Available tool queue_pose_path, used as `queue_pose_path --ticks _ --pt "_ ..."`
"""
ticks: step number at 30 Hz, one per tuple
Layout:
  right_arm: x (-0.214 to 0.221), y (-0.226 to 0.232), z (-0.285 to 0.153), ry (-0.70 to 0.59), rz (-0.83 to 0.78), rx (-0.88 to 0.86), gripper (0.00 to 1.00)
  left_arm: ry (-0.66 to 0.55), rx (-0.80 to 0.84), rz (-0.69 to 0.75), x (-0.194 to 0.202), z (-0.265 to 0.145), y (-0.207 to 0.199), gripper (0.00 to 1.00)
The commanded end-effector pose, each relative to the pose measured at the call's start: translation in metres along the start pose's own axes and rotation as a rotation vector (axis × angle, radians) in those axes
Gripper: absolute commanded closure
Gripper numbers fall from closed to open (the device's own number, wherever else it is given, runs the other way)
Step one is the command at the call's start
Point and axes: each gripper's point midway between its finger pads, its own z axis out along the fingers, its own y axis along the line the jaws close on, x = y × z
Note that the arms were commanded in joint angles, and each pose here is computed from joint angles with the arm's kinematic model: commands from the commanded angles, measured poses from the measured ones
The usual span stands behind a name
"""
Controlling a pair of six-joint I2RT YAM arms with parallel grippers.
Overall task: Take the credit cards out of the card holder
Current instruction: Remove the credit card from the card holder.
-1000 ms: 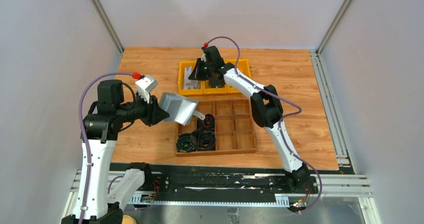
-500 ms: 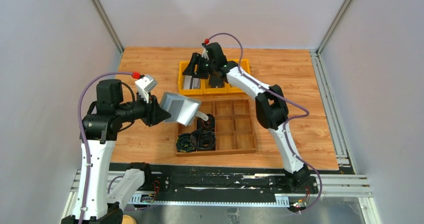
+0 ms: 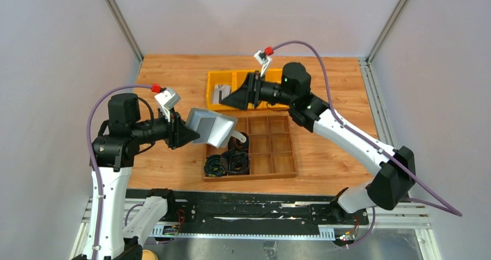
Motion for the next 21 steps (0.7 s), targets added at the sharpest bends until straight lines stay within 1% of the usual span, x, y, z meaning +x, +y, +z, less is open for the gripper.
queue_pose_path --ticks 1,3,9,10,11,12,14,15,16,17,18,21 --pt "0.066 0.028 -0.007 0.14 0.028 -0.138 0.19 -0.025 0.066 0.017 -0.006 0.0 -0.011 1.0" --pt "0.083 0.039 -0.013 0.167 0.019 -0.158 0.18 -0.024 0.078 0.012 -0.007 0.001 -0.012 1.0" --pt "0.108 0.041 -0.014 0.194 0.024 -0.134 0.17 -0.024 0.102 0.009 -0.009 0.002 -0.014 1.0" --pt "0.109 0.04 -0.011 0.194 0.03 -0.127 0.17 -0.025 0.106 0.009 -0.009 0.001 -0.015 1.0" --pt "0.111 0.041 -0.009 0.195 0.038 -0.13 0.19 -0.025 0.11 0.007 -0.009 0.001 -0.016 1.0" --pt "0.112 0.041 -0.006 0.193 0.042 -0.13 0.25 -0.027 0.111 0.008 -0.009 0.001 -0.016 1.0" --pt "0.111 0.04 0.001 0.175 0.066 -0.115 0.4 -0.025 0.112 0.004 -0.008 0.002 -0.016 0.98" --pt "0.111 0.039 0.003 0.168 0.08 -0.107 0.44 -0.023 0.116 0.003 -0.008 0.002 -0.016 0.96" --pt "0.11 0.038 0.006 0.161 0.092 -0.1 0.5 -0.024 0.121 0.002 -0.007 0.002 -0.017 0.92" --pt "0.109 0.037 0.008 0.154 0.098 -0.097 0.57 -0.022 0.129 -0.001 -0.006 0.003 -0.018 0.89" --pt "0.108 0.036 0.009 0.146 0.105 -0.088 0.67 -0.023 0.142 -0.006 -0.006 0.003 -0.019 0.86" --pt "0.107 0.03 0.009 0.127 0.115 -0.059 0.85 -0.025 0.166 -0.01 -0.005 0.003 -0.023 0.78"
